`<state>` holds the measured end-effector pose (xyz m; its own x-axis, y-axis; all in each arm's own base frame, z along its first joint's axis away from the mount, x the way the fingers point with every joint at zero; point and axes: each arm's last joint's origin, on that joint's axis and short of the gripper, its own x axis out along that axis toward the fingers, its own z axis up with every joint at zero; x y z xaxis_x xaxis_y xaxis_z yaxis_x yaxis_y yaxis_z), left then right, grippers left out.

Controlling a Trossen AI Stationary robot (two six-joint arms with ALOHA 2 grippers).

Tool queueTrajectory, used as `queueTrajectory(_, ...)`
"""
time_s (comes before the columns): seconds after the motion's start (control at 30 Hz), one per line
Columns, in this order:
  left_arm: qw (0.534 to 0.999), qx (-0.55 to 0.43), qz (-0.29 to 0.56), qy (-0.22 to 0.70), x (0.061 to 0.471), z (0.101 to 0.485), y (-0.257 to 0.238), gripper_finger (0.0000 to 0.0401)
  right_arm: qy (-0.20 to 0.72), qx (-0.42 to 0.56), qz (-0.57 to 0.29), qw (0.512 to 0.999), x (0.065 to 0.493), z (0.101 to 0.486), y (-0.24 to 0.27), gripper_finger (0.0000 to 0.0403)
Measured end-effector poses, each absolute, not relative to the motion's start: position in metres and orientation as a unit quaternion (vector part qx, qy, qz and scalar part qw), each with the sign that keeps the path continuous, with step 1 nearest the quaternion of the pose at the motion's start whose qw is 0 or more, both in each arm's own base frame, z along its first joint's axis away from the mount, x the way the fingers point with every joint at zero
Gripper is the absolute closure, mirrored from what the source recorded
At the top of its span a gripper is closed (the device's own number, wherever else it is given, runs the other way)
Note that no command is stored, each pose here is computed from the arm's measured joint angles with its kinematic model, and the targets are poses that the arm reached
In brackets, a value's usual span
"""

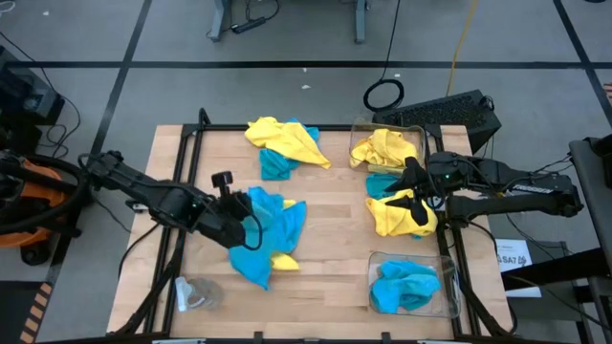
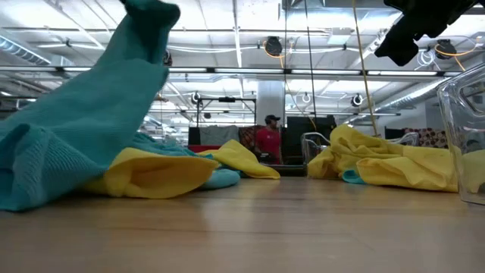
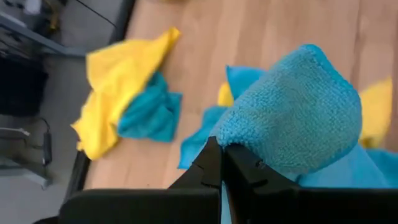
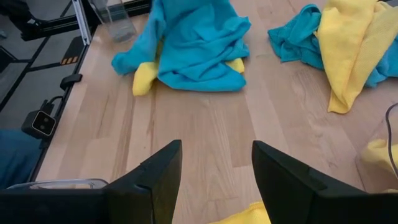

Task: Sort microfiber towel by color & place in baskets
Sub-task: Put the blue microfiber cloth into the bottom transparent bin

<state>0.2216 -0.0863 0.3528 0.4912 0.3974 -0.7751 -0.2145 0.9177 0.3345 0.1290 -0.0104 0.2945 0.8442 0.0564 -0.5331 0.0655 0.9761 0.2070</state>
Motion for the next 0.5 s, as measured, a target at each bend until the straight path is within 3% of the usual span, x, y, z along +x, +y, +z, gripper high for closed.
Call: queueTrajectory(0.5,0.893,0.169,0.258,0.329,0.224,0.403,-0.080,0.0397,0.229,0.084,0.075,0.967,0.169,0.279,0.005,0.0215)
